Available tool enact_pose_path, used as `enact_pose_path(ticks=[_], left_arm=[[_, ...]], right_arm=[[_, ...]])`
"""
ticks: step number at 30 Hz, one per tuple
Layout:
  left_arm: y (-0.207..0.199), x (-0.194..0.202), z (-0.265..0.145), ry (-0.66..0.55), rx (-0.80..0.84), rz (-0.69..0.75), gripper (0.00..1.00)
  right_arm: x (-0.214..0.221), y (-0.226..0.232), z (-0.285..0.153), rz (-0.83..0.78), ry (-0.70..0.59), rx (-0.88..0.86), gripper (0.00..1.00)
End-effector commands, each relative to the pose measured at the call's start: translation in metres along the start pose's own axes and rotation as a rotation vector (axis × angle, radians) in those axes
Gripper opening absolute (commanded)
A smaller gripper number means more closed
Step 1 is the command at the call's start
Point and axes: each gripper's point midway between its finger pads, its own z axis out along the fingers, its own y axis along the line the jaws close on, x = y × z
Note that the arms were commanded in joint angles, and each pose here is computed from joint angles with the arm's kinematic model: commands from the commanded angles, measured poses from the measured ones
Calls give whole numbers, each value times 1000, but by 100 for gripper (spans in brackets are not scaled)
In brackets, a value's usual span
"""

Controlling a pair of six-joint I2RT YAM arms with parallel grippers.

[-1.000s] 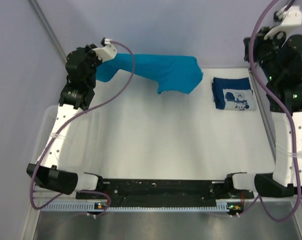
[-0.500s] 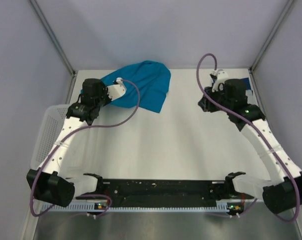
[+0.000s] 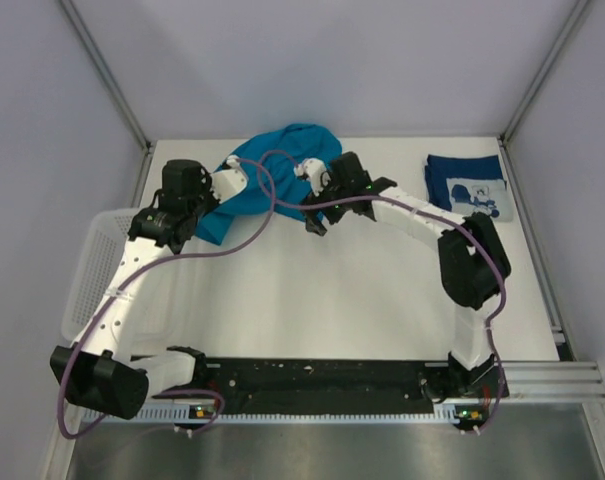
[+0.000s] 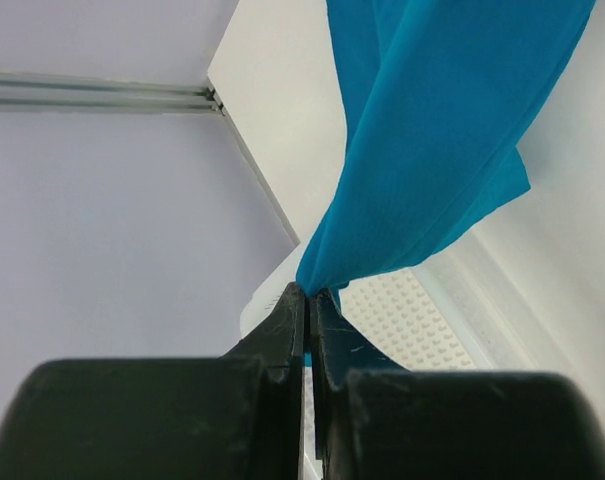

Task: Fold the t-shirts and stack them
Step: Flatten out the tshirt

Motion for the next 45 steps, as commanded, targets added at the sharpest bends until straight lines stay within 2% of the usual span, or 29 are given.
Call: enact_pose_path(ticks=[1, 4, 6, 12, 18, 20, 22, 24, 26, 27, 32, 35, 42, 45], left_arm=[[18, 0, -7, 2, -75, -36, 0], [17, 1, -5, 9, -77, -40, 0], [19, 1, -6, 9, -79, -39, 0], [21, 0, -2, 17, -85, -34, 0], [21, -1, 2, 21, -81, -37, 0], [24, -2, 2, 23, -88, -39, 0], [26, -3, 1, 19, -90, -42, 0], [28, -4, 1, 17, -95, -40, 0], [28, -4, 0, 18, -98, -41, 0], [28, -4, 0, 17, -97, -41, 0], [20, 3, 2, 30, -85, -17, 0], [15, 8, 7, 38, -83, -2, 0], [-1, 6, 17, 18, -19, 6, 0], [-7, 7, 20, 21, 9, 9, 0]], right_arm=[[-30, 21, 22, -422, -107, -211, 86], [-12, 20, 40, -557, -55, -282, 86], [3, 15, 48, -588, 3, -307, 85], [19, -8, 66, -519, 111, -335, 80], [63, -37, 88, -508, 344, -272, 78], [69, -36, 89, -512, 371, -278, 74], [69, -29, 88, -524, 373, -293, 62], [73, -28, 88, -532, 395, -284, 32], [77, -30, 86, -535, 425, -258, 7], [79, -30, 83, -529, 436, -249, 0], [88, -33, 42, -443, 486, -173, 0], [95, -27, -2, -398, 508, -119, 0], [143, 38, -113, -252, 526, -108, 0], [173, 70, -148, -179, 584, -121, 0]])
